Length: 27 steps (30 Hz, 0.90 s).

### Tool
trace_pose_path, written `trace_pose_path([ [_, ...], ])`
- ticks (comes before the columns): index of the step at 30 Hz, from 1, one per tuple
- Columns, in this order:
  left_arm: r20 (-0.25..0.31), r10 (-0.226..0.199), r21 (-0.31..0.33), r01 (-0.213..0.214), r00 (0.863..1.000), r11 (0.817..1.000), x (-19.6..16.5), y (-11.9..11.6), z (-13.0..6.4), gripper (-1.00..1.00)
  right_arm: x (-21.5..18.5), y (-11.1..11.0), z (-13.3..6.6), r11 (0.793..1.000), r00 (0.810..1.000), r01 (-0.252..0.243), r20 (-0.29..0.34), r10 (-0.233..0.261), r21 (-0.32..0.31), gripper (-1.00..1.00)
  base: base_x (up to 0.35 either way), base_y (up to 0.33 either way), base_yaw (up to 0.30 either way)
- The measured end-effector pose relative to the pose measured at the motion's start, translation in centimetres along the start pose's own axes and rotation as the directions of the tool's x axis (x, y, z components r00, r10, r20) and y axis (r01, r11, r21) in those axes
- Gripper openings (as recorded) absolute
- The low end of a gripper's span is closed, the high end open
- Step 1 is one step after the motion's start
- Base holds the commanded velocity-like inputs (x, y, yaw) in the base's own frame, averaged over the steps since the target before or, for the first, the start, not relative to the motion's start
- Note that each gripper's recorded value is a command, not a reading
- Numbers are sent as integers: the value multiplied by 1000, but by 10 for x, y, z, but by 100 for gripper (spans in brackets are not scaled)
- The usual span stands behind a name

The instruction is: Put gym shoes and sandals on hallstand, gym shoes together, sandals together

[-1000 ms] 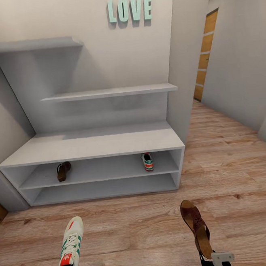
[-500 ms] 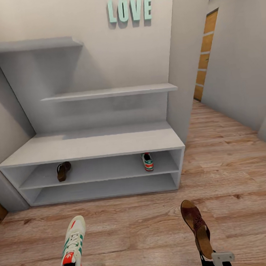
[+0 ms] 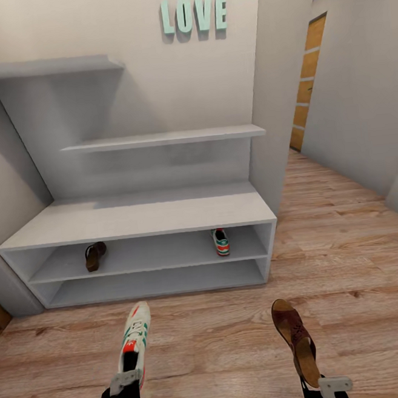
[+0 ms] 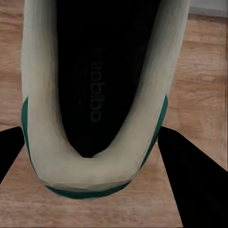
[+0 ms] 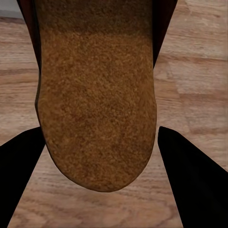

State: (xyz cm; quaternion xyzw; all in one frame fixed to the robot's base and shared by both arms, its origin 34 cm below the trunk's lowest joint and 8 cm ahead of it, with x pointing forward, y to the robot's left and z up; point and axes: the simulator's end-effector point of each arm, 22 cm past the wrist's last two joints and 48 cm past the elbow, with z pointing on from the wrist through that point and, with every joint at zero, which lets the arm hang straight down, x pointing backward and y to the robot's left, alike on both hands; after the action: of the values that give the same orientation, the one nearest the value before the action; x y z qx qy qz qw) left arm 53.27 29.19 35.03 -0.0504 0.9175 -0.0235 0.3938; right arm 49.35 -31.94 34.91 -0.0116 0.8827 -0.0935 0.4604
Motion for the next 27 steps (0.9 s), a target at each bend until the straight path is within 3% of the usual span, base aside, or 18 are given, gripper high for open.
trace_pose_path([
  [6,-38,44,-8,-44,998,999,-56,-43,30,-100,0,-1,0,1000,1000,1,0,-1,1,-100,0,0,0],
  [10,-87,37,-8,-38,995,999,-95,-57,43,-100,0,-1,1,1000,1000,1,-1,-1,1,-100,0,0,0],
  [12,-105,25,-3,-25,994,1000,-143,-65,52,-100,-1,-7,1,1000,1000,5,2,-5,8,-100,34,-4,0],
  [13,-115,28,-13,-30,993,999,-144,-59,51,-100,0,-31,3,999,1000,16,2,-16,40,-100,142,-50,0],
  [14,-117,29,-14,-31,993,999,-144,-58,51,-100,1,-52,3,995,1000,-23,0,23,95,-100,170,-72,0],
  [16,-117,30,-16,-32,993,999,-144,-56,51,-100,1,-56,3,995,1000,-17,-2,17,95,-100,209,-105,0],
  [17,-118,31,-18,-33,993,999,-144,-55,51,-100,2,-67,2,991,999,-41,-3,41,127,-100,237,-128,0],
  [20,-119,31,-19,-34,992,999,-144,-54,51,-100,3,-77,2,987,998,-58,-4,60,151,-100,262,-149,0],
  [27,-118,30,-21,-33,993,999,-144,-54,51,-100,5,-79,1,986,998,-62,-7,64,155,-100,278,-169,0],
])
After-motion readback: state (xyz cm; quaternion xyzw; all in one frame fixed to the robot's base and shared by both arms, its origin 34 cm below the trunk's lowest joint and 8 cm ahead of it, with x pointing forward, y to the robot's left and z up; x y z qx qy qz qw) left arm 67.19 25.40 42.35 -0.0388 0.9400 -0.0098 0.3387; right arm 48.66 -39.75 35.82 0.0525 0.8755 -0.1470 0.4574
